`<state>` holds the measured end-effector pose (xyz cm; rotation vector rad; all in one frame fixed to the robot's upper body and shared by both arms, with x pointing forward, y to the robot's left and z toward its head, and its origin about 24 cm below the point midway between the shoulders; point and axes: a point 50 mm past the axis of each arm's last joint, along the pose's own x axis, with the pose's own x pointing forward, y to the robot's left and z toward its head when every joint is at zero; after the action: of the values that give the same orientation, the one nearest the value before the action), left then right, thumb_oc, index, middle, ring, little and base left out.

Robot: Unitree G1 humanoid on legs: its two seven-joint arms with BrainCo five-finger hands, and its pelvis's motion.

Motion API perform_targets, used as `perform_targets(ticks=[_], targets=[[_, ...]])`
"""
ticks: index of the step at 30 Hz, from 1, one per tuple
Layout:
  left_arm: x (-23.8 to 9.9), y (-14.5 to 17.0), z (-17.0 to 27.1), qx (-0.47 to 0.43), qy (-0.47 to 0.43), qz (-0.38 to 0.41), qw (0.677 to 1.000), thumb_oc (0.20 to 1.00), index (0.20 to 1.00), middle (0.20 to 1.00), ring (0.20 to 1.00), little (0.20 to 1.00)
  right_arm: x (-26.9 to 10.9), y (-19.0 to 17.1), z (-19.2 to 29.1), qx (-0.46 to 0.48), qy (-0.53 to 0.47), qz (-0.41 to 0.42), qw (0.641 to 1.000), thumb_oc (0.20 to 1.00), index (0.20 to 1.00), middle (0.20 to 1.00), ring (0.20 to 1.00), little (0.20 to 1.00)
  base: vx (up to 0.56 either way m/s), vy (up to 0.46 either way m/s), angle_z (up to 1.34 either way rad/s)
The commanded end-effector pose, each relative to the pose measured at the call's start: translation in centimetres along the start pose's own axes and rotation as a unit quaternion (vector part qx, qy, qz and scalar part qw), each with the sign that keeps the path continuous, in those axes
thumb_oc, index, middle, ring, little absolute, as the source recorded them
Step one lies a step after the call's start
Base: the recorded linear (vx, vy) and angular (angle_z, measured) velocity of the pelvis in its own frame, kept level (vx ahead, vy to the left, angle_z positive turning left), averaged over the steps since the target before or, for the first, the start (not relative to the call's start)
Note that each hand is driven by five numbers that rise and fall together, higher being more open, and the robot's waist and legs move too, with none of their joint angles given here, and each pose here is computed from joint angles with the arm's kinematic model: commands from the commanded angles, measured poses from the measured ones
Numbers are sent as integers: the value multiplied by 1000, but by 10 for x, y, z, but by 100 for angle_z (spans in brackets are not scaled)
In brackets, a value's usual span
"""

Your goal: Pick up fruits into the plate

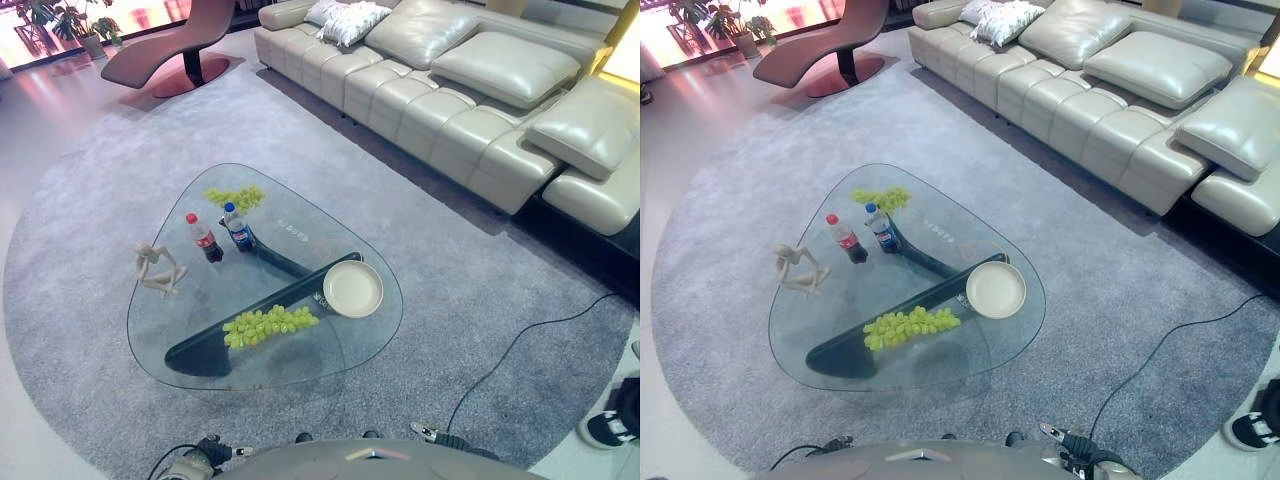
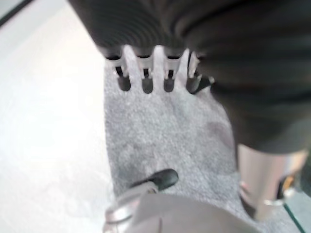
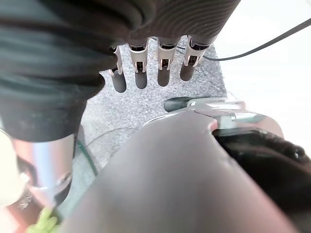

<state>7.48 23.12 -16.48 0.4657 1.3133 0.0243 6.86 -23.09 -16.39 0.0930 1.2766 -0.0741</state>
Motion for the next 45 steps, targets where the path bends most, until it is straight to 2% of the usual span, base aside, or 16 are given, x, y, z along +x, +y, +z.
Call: perform_targets(ticks=[1, 8, 11, 12, 13, 14, 16, 17, 20, 21, 22, 23, 28, 36, 45], targets=[[2, 20, 46, -17, -84, 55, 995, 1000, 1000, 1000, 1000, 1000, 4, 8, 33, -36, -41, 14, 998, 1000, 1000, 1000, 1000, 1000, -57, 16, -15], [-17, 55, 129, -7, -251, 178, 951, 1000, 1000, 1000, 1000, 1000, -2, -5, 85, -25, -118, 5, 993, 1000, 1000, 1000, 1000, 1000, -107, 41, -6], [-30, 76, 159, 5, -304, 238, 923, 1000, 1000, 1000, 1000, 1000, -6, -8, 110, -20, -159, 10, 987, 1000, 1000, 1000, 1000, 1000, -110, 9, -8], [-36, 83, 172, 8, -322, 280, 904, 1000, 1000, 1000, 1000, 1000, -7, -2, 123, -22, -181, 24, 983, 1000, 1000, 1000, 1000, 1000, -163, -34, -21], [-43, 101, 187, 7, -335, 312, 889, 1000, 1000, 1000, 1000, 1000, -10, 1, 135, -26, -201, 34, 979, 1000, 1000, 1000, 1000, 1000, -130, -35, -23], [-44, 104, 189, 10, -337, 319, 886, 1000, 1000, 1000, 1000, 1000, -10, 1, 137, -24, -205, 35, 978, 1000, 1000, 1000, 1000, 1000, -73, 33, -18], [-66, 136, 220, 7, -359, 370, 857, 1000, 1000, 1000, 1000, 1000, -15, 6, 156, -18, -236, 42, 971, 1000, 1000, 1000, 1000, 1000, -39, 67, -10], [-67, 138, 222, 6, -360, 373, 855, 1000, 1000, 1000, 1000, 1000, -15, 6, 157, -17, -238, 42, 970, 1000, 1000, 1000, 1000, 1000, -55, 57, -11], [-110, 188, 256, -3, -380, 452, 807, 1000, 1000, 1000, 1000, 1000, -23, 13, 177, -10, -278, 54, 959, 1000, 1000, 1000, 1000, 1000, -83, 8, -22], [-110, 188, 256, -2, -380, 453, 807, 1000, 1000, 1000, 1000, 1000, -23, 13, 178, -10, -278, 54, 959, 1000, 1000, 1000, 1000, 1000, -50, -53, -10], [-134, 209, 270, 2, -382, 499, 778, 1000, 1000, 1000, 1000, 1000, -25, 17, 182, 0, -292, 59, 955, 1000, 1000, 1000, 1000, 1000, -30, -44, 0], [-134, 209, 270, 2, -382, 499, 778, 1000, 1000, 1000, 1000, 1000, -25, 17, 182, 0, -292, 59, 955, 1000, 1000, 1000, 1000, 1000, -48, -62, -5], [-171, 239, 288, 25, -356, 577, 735, 1000, 1000, 1000, 1000, 1000, -30, 20, 191, 20, -319, 67, 945, 1000, 1000, 1000, 1000, 1000, -28, -39, -9], [-196, 260, 299, 45, -301, 632, 713, 1000, 1000, 1000, 1000, 1000, -37, 28, 202, 39, -353, 93, 930, 1000, 1000, 1000, 1000, 1000, -13, -37, -2], [-203, 265, 308, 72, -271, 624, 729, 1000, 1000, 1000, 1000, 1000, -45, 39, 216, 53, -387, 119, 913, 1000, 1000, 1000, 1000, 1000, -14, -4, -6]])
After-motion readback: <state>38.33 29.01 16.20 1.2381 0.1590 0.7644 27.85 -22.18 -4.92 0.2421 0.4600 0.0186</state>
